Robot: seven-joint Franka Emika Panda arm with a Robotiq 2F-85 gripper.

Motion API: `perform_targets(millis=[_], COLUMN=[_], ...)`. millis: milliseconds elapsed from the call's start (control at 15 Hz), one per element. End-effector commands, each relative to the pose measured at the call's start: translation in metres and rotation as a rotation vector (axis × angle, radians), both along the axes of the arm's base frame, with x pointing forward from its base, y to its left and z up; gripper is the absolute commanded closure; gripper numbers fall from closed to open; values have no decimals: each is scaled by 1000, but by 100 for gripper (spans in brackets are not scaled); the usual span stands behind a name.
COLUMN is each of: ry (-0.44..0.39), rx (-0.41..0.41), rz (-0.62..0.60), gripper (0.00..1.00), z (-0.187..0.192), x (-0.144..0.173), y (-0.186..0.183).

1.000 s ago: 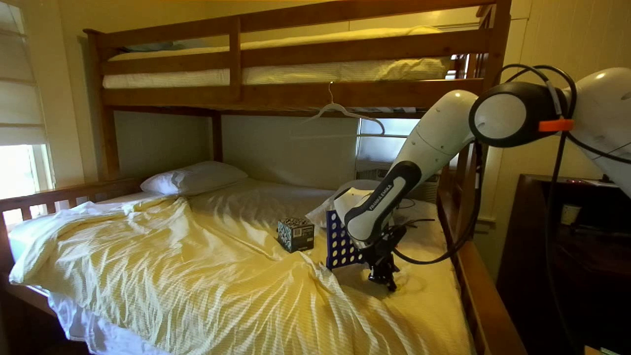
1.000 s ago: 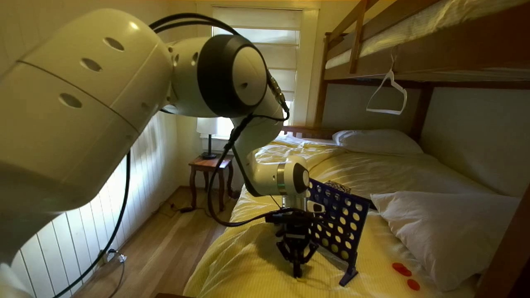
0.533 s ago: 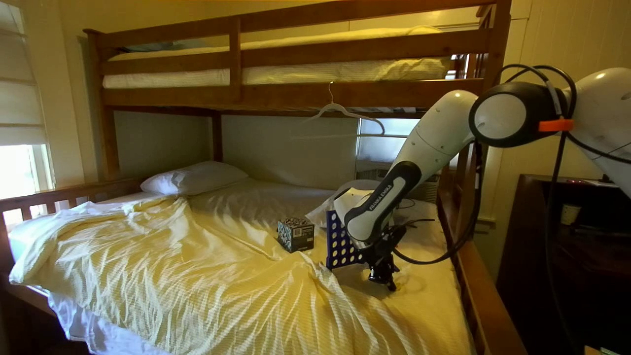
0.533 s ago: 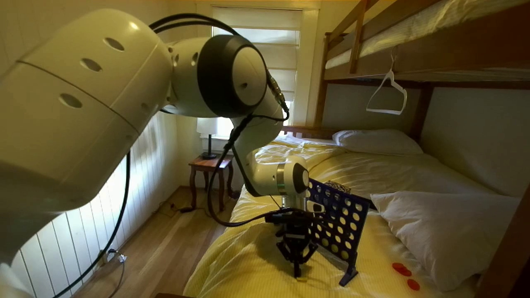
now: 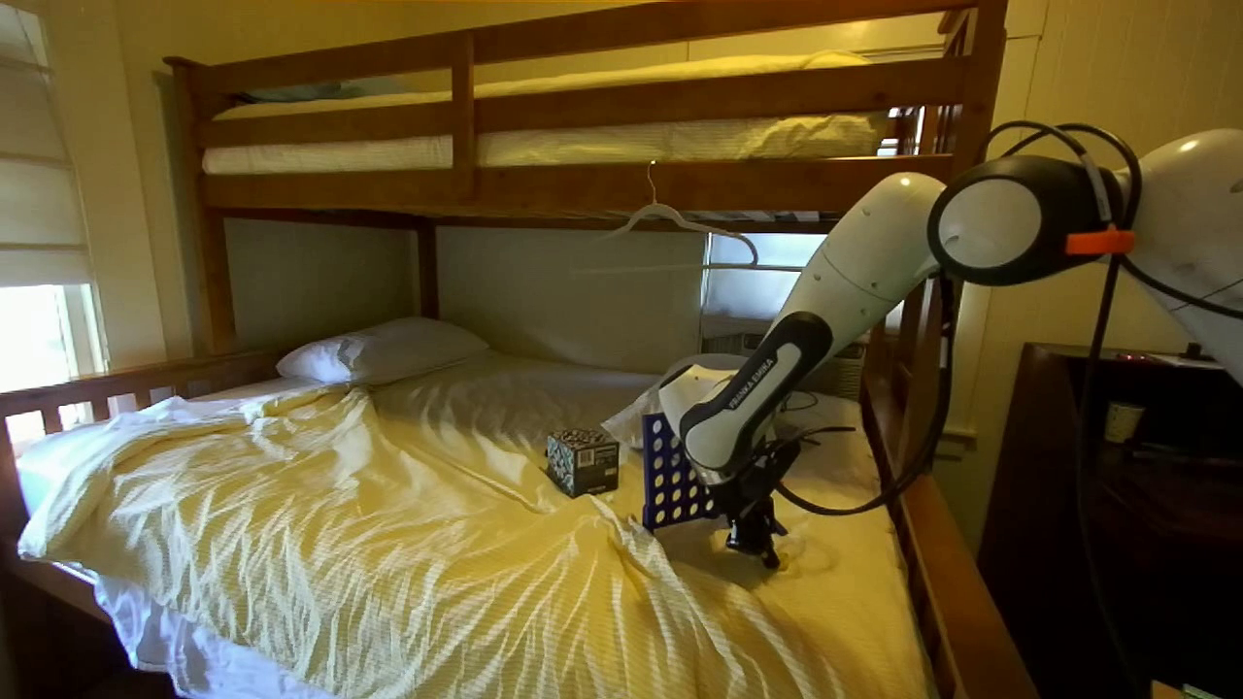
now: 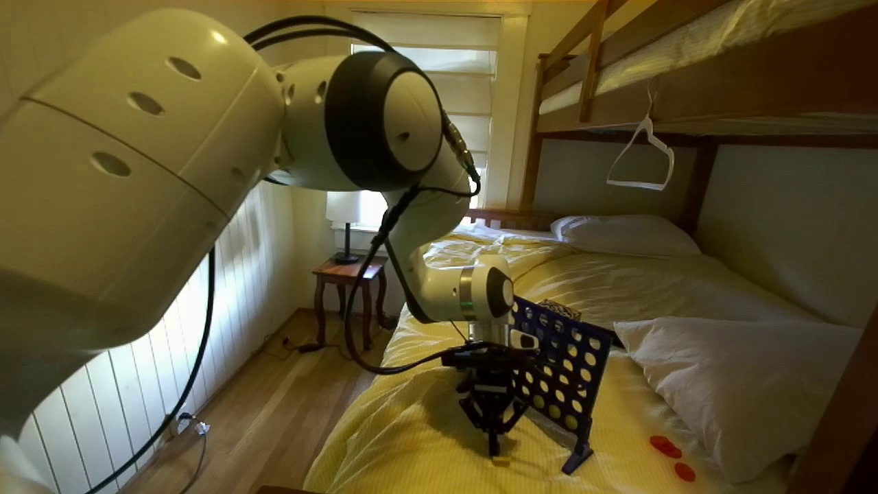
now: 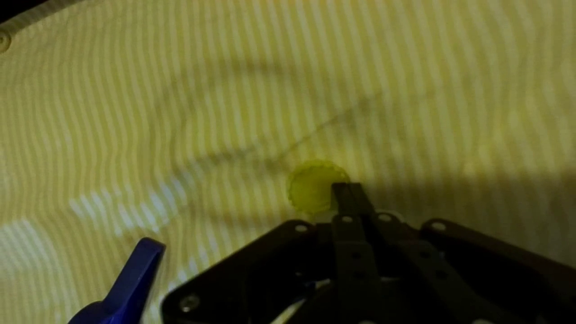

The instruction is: Put the yellow chip inside the gameboard.

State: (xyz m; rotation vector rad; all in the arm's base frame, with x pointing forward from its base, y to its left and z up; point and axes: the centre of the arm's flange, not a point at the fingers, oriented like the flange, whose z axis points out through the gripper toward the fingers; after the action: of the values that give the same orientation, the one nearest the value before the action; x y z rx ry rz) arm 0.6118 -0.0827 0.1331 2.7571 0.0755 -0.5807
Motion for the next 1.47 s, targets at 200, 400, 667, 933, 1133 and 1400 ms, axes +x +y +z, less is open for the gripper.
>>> perform_targets(millis=[200,400,667,933,1133,1400], ry=[-66,-69,-63,-51,-56,-95], rx=[91,128,195,217,214,225], rz=[47,54,47,63,79,92], gripper=[100,100,100,100,100,100], z=[39,51,65,79,93,113], x=[-10,-8,-7,-10,-17,-33], y=[4,8,13,21,29,36])
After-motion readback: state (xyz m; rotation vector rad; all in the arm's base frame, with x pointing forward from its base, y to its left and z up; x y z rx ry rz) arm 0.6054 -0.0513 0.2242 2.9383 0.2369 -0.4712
